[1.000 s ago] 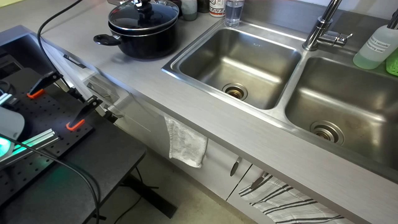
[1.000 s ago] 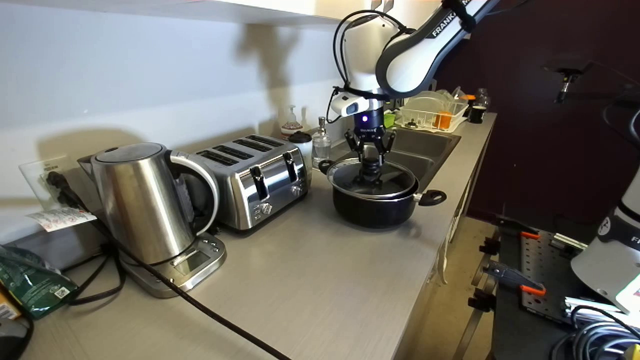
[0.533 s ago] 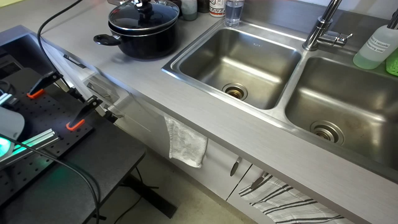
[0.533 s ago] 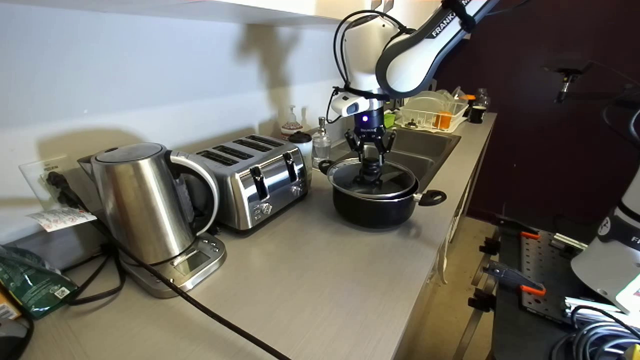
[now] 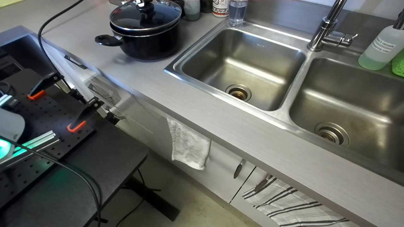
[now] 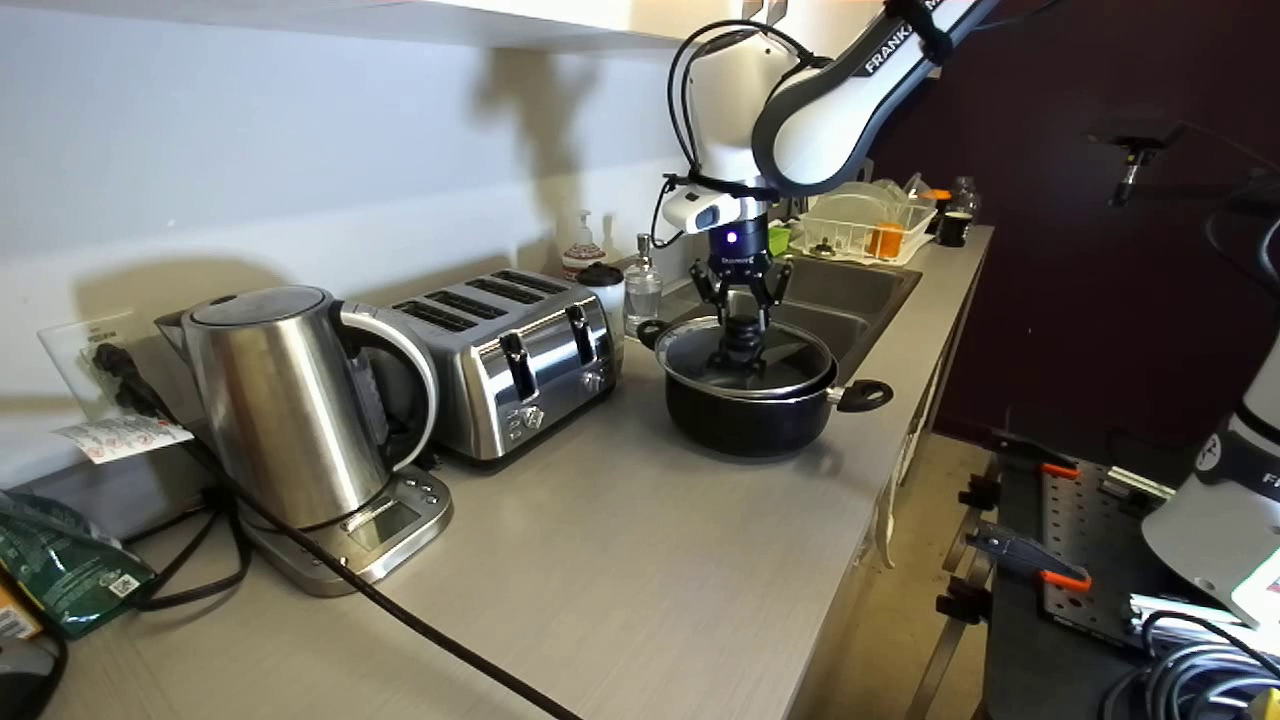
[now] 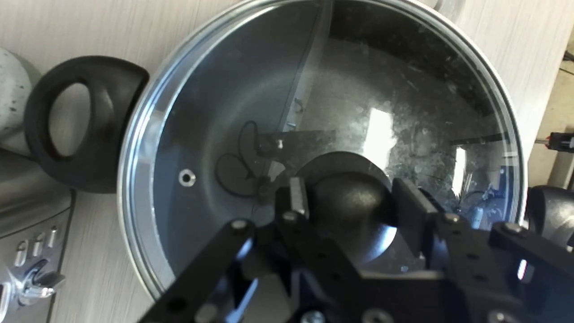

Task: Place the lid on the pot

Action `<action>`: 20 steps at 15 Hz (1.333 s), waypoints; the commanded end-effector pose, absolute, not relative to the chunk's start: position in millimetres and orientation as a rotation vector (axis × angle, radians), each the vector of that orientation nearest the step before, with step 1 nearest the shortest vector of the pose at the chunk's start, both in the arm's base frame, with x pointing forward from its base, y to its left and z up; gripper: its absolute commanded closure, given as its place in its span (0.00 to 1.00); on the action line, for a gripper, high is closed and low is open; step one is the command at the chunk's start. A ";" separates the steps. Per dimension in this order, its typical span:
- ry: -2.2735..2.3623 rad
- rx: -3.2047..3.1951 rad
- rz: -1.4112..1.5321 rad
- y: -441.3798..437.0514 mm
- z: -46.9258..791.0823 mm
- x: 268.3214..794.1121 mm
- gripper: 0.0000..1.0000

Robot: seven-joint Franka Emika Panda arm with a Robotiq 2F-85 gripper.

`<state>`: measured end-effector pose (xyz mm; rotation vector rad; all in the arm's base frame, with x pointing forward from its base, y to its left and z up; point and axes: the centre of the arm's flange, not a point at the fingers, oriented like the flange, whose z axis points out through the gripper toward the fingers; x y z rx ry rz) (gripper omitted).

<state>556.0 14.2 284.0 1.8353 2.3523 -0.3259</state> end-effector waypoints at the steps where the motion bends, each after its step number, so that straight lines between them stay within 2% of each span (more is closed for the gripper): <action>1: 2.389 1.785 -0.307 16.0 288.5 545.8 0.75; 20: 2.396 1.814 -0.296 3.8 285.7 527.6 0.75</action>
